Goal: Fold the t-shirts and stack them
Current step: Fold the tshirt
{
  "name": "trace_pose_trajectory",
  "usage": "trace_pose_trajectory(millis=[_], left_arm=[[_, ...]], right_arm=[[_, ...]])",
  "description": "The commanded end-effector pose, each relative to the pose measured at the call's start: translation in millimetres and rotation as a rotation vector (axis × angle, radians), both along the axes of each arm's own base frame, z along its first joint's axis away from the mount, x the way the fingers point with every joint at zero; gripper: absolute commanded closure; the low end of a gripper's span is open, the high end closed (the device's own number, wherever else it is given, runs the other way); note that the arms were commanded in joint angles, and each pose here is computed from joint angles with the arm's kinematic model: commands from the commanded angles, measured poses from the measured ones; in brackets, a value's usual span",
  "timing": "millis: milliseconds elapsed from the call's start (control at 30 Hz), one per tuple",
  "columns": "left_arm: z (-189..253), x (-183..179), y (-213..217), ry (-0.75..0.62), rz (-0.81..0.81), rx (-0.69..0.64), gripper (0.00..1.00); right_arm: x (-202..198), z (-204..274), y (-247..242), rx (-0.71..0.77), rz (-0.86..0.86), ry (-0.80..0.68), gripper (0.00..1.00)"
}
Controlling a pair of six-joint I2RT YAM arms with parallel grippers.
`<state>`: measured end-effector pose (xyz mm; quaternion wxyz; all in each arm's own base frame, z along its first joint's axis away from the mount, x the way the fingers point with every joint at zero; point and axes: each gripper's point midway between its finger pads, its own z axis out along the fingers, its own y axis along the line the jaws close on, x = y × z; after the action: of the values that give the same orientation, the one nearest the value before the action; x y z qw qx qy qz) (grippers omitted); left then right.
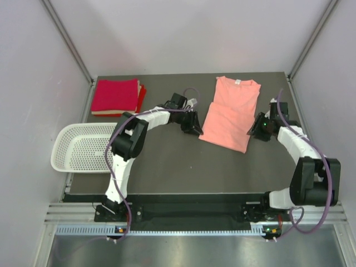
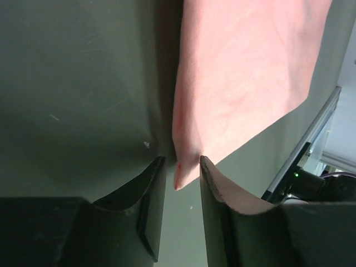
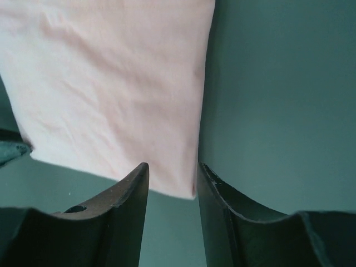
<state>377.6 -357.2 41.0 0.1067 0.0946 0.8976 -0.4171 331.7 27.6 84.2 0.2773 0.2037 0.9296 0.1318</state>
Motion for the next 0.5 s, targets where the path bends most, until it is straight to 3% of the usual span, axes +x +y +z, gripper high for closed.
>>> trace_pose_trajectory(millis=[0,33,167,467], left_arm=[[-8.1,-0.3,6.6,-0.028,-0.003,0.041,0.66],[-9.8,-2.3,9.0,-0.025,0.001,0.051,0.69],[-14.6,-14.5,15.7,0.003,0.007,0.068,1.00],[-18.0,-66.6,38.5,0.082,0.044,0.065,1.00]], right_arm=[[-16.5,16.9,6.0,0.012,0.033,-0.037,0.59],[-22.3,14.9,6.8,0.015,0.035,-0.032,0.59],[-40.5,18.1,9.7,0.028,0.030,-0.028,0.60],[-50.1,43.4,0.4,-0.005,-0.028,-0.039,0.61]])
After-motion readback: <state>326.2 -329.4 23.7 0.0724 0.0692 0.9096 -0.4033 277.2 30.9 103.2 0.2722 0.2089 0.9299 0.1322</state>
